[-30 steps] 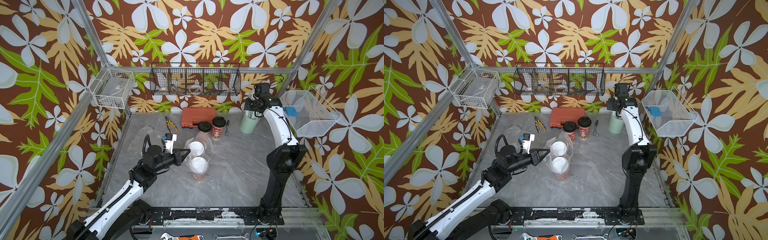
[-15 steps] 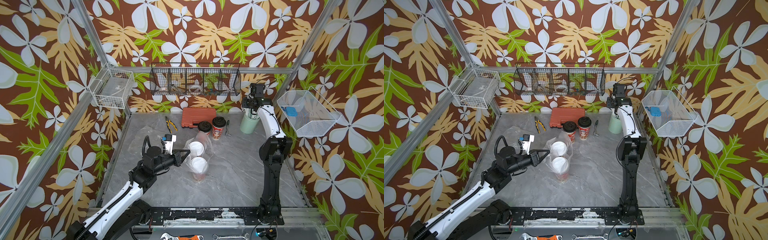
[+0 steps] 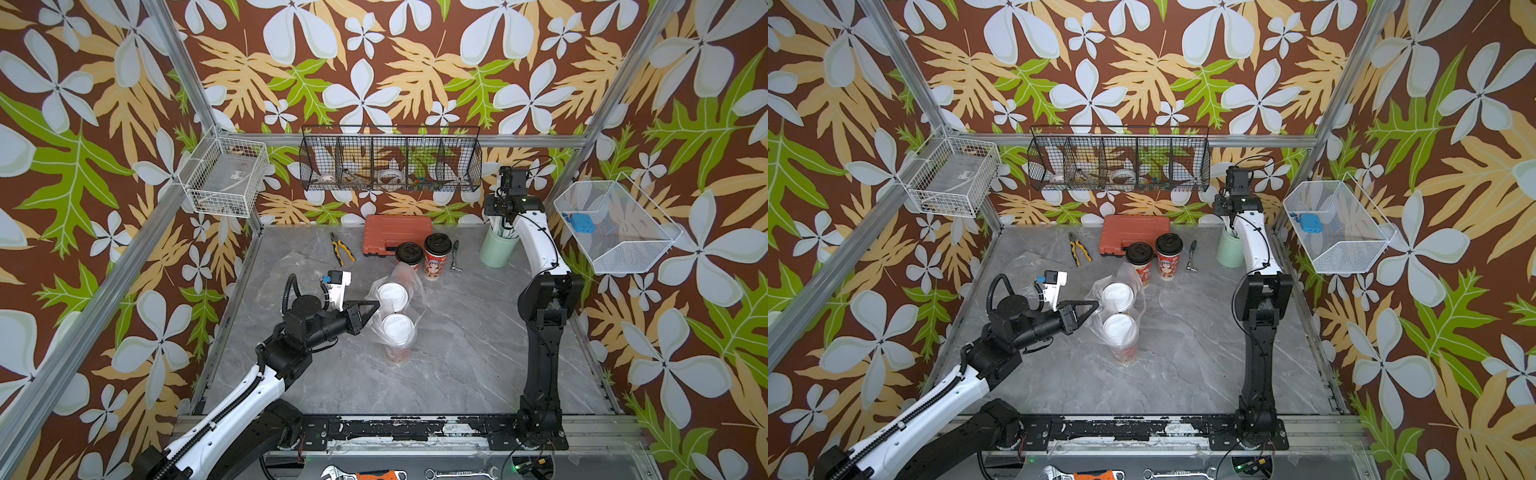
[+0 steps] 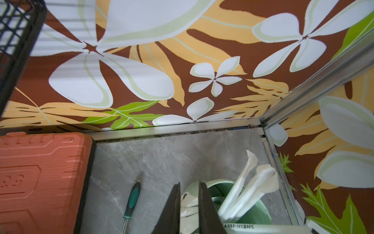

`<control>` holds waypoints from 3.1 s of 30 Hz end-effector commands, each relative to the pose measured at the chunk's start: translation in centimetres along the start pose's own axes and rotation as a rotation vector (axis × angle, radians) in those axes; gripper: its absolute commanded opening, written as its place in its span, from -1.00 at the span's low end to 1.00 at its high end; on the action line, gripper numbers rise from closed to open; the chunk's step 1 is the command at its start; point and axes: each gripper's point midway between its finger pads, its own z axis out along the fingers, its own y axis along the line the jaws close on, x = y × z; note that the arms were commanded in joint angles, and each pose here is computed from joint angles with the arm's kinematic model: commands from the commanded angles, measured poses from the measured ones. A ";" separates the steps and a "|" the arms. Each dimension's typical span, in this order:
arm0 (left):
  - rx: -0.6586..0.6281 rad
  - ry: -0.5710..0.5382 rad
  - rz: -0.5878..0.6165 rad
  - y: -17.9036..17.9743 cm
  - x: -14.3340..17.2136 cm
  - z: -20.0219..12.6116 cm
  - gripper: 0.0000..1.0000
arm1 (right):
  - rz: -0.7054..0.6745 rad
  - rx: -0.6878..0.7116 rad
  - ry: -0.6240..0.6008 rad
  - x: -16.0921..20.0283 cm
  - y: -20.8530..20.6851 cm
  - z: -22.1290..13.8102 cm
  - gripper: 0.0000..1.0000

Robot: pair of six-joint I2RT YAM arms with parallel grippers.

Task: Pack milk tea into plastic carrier bags
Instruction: Pick up the straw from the container, then place the straw in the plastic carrier bag.

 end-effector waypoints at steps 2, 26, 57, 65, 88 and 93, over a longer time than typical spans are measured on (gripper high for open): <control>0.013 -0.020 0.007 -0.4 -0.5 -0.1 -1.00 | -0.010 0.033 0.000 0.1 -0.6 0.0 -0.65; 0.013 -0.018 0.011 -0.3 -0.4 0.0 -1.00 | 0.113 0.100 -0.262 -8.7 -4.6 -16.0 -1.00; 0.006 -0.022 0.028 -0.5 -0.8 0.0 -1.00 | 0.111 -0.881 -0.298 -3.4 19.8 -47.2 -1.00; 0.014 -0.024 0.023 -0.6 -0.8 0.0 -1.00 | 0.109 -0.992 -0.242 0.2 23.9 -49.7 -1.00; 0.003 -0.018 0.014 -0.5 -0.5 -0.4 -1.00 | 0.148 -0.826 -0.425 0.0 25.9 -45.4 -1.00; -0.003 -0.023 0.014 -0.4 -0.6 -0.4 -1.00 | 0.143 -0.806 -0.453 0.1 27.3 -43.9 -1.00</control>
